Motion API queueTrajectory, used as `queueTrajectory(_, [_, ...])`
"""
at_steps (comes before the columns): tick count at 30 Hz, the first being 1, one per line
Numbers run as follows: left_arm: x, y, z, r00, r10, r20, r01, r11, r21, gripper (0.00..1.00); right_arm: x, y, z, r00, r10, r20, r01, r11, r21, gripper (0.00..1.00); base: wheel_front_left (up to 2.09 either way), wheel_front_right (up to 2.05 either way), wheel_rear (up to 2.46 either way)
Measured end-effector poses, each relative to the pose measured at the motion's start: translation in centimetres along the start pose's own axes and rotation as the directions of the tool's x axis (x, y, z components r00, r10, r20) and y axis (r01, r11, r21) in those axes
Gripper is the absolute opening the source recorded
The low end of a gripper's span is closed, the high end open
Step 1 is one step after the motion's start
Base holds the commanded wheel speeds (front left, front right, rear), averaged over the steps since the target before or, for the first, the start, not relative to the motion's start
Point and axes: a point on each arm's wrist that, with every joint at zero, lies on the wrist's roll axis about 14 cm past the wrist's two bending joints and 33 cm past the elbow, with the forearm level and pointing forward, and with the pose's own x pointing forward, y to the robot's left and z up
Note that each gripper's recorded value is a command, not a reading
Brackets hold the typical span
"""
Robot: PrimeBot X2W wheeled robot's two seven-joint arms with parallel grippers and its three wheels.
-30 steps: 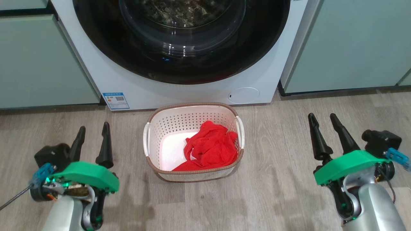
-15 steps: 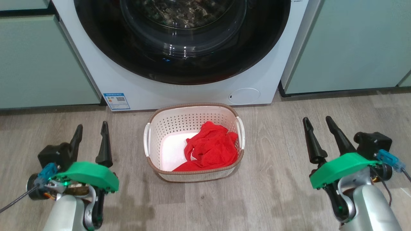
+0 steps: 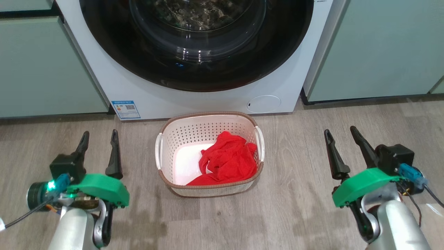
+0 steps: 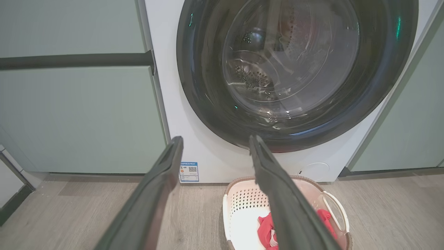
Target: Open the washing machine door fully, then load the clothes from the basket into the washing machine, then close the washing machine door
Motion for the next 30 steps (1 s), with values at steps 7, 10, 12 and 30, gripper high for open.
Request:
queueTrajectory(7, [-0.07, 0.08, -0.19, 1.0, 0.001, -0.007, -0.001, 1.0, 0.007, 1.0, 0.02, 0.05, -0.2, 1.0, 0.001, -0.002, -0.001, 1.0, -0.001, 1.0, 0.0, 0.0, 0.0])
queueTrajectory(10, [-0.08, 0.07, -0.21, 1.0, 0.002, -0.007, -0.002, 1.0, 0.005, 1.0, 0.02, 0.04, -0.31, 1.0, 0.001, -0.006, -0.001, 1.0, -0.001, 1.0, 0.0, 0.0, 0.0])
queueTrajectory(12, [-0.09, 0.15, -0.21, 1.0, 0.008, -0.007, -0.008, 1.0, 0.006, 1.0, 0.0, 0.04, -0.36, 1.0, 0.001, -0.007, -0.001, 1.0, 0.0, 1.0, 0.0, 0.0, 0.0])
queueTrajectory(30, [-0.14, -0.18, -0.35, 1.0, -0.008, -0.019, 0.009, 1.0, 0.009, 1.0, -0.04, 0.02, -0.27, 1.0, 0.0, 0.0, 0.0, 1.0, 0.0, 1.0, 0.0, 0.0, 0.0])
